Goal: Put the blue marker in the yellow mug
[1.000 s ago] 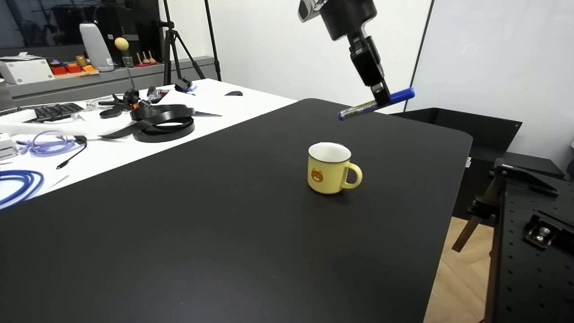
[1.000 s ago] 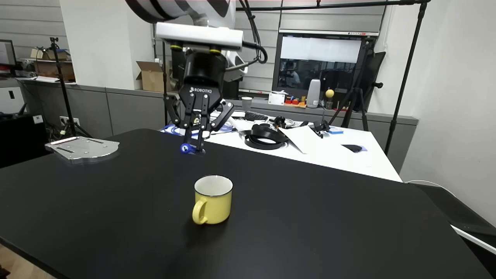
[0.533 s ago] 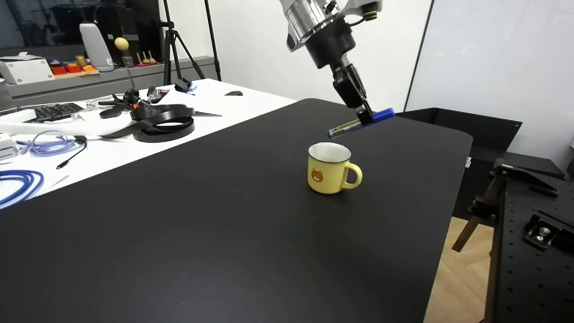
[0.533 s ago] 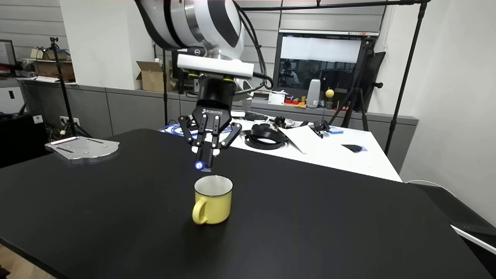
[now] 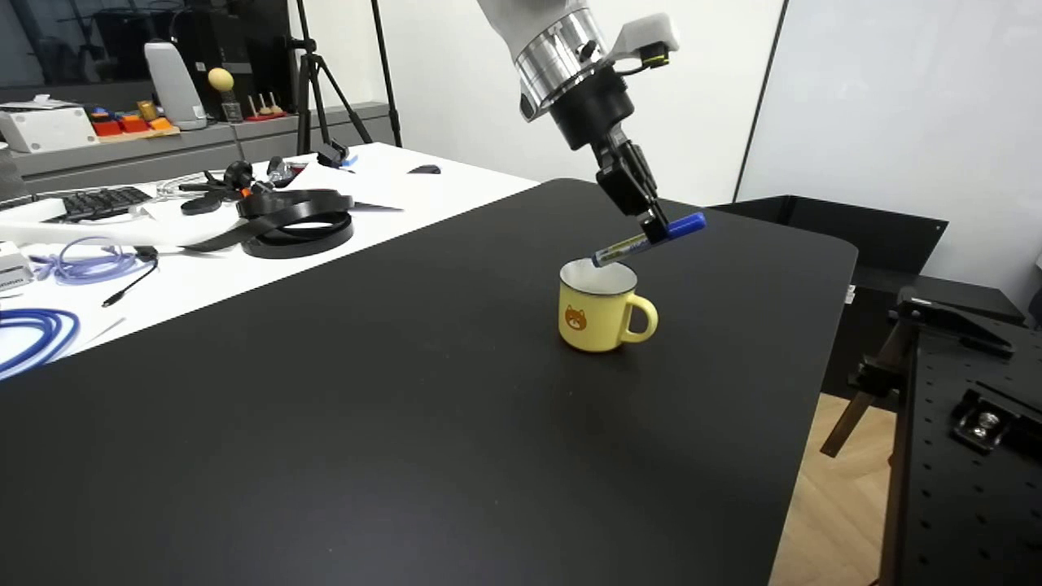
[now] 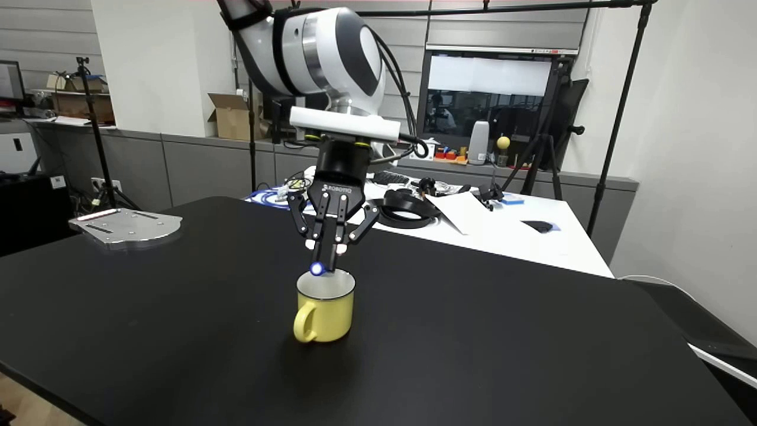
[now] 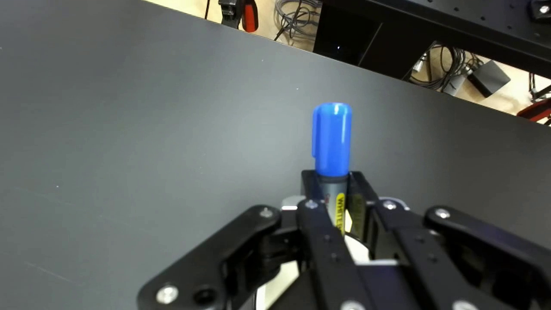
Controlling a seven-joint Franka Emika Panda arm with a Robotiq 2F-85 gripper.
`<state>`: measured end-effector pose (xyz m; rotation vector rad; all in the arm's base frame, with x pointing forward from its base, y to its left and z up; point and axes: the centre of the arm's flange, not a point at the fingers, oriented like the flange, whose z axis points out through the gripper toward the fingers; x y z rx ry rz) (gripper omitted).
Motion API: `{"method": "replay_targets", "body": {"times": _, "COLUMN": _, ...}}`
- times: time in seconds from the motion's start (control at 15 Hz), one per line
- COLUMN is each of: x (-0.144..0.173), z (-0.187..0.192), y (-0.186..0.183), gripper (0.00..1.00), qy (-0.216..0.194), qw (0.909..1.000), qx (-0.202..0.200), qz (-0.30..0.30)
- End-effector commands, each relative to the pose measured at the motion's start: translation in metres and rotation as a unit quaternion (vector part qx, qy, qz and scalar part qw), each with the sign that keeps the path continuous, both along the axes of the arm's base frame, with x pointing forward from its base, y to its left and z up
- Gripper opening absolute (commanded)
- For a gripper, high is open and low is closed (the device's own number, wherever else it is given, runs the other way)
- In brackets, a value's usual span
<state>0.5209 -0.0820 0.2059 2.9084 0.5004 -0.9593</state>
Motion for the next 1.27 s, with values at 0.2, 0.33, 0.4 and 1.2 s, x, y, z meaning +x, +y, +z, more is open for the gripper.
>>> {"method": "replay_targets", "body": {"times": 0.2, "x": 0.017, "z": -0.009, "y": -0.007, "gripper": 0.05, "qy": 0.030, "qw": 0.9995, "qx": -0.004, "qz": -0.012}}
{"method": "replay_targets", "body": {"times": 0.33, "x": 0.019, "z": -0.013, "y": -0.007, "gripper": 0.05, "qy": 0.036, "qw": 0.9993, "qx": -0.003, "qz": -0.013}}
{"method": "replay_targets", "body": {"times": 0.4, "x": 0.020, "z": -0.015, "y": -0.007, "gripper": 0.31, "qy": 0.036, "qw": 0.9993, "qx": -0.001, "qz": -0.012}}
{"method": "replay_targets", "body": {"times": 1.2, "x": 0.032, "z": -0.004, "y": 0.030, "gripper": 1.00, "qy": -0.011, "qw": 0.9992, "qx": 0.014, "qz": 0.036}}
